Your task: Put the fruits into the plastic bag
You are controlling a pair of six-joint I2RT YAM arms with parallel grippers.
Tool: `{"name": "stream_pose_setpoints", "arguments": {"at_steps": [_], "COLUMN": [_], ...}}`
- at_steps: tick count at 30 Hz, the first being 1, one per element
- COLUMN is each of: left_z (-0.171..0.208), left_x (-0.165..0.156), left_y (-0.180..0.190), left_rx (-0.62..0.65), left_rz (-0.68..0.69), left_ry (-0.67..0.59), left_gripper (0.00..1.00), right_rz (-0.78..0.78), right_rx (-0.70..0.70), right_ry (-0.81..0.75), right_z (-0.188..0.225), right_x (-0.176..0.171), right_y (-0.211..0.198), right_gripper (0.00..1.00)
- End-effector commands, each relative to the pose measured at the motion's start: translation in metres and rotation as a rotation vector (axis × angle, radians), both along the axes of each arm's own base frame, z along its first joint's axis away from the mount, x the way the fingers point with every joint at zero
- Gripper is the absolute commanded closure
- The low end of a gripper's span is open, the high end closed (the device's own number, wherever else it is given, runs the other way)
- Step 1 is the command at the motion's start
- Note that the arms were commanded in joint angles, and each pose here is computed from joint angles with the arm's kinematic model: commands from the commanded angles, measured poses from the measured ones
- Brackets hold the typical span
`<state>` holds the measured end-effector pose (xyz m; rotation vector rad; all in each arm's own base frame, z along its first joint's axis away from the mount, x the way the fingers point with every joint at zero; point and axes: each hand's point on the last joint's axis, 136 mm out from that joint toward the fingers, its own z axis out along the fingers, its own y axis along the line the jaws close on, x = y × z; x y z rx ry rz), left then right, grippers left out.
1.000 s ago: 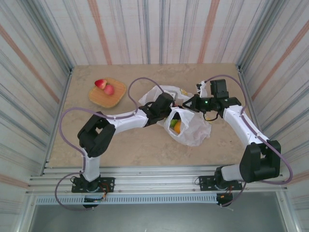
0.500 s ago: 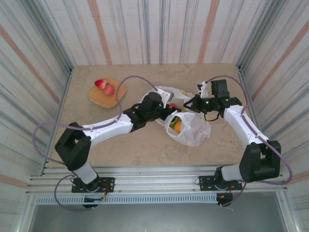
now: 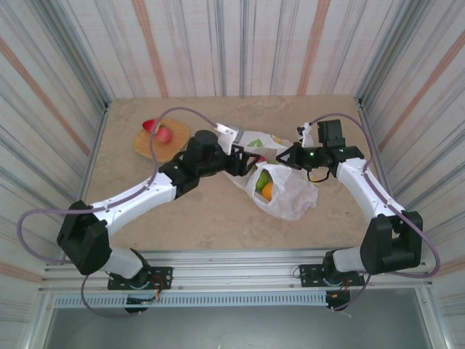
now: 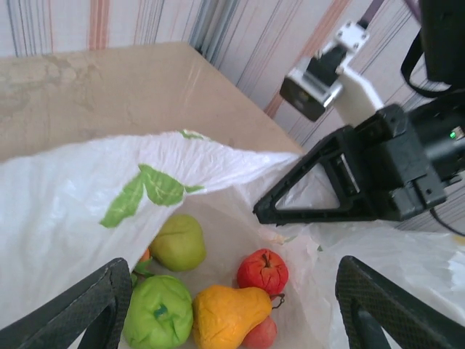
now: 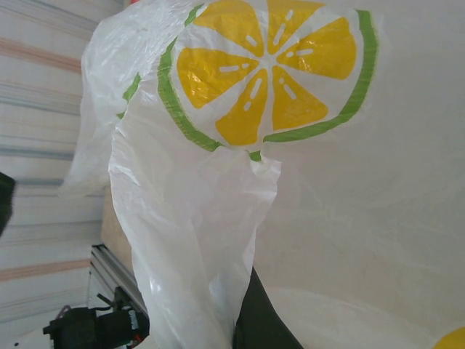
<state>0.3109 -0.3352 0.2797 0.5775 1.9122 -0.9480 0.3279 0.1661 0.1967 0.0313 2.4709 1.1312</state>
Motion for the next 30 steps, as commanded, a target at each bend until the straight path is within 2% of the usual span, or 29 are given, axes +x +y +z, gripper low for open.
{"name": "stream_pose_setpoints", "arguments": {"at_steps": [1,8,13,23,30], "left_z": [0.019,0.022,0.013,-0.038,-0.083], "left_x": [-0.006,0.020,0.041,0.077,0.106], "left_y": [0.014,0.071,0.134,0.258,0.296], "left_rx": [-0.043,0.006,0.044,0.063,0.065], "left_rz": [-0.008,0.206,0.419,0.796,0.909], "left_ry": [-0.011,0.006,0.044,0.257,0.393], "left_gripper": [0.23,0.22,0.20,0.13,0.06], "right_rz": [0.011,0.011,0.011,0.013,0.019], "right_rx": [-0.008,-0.011,-0.011,-0.014,-0.014], "right_ry": [-0.029,-0.030,-0.030,-0.035,-0.033], "right_z": [0.010,0.009,0.009,0.009,0.008], "right_x": [0.001,0.001,0.001,0.000,0.000], "right_y": [-0.002,-0.002,-0.002,-0.001,0.002], "right_gripper": [1.00,1.00,1.00,1.00,1.00]}}
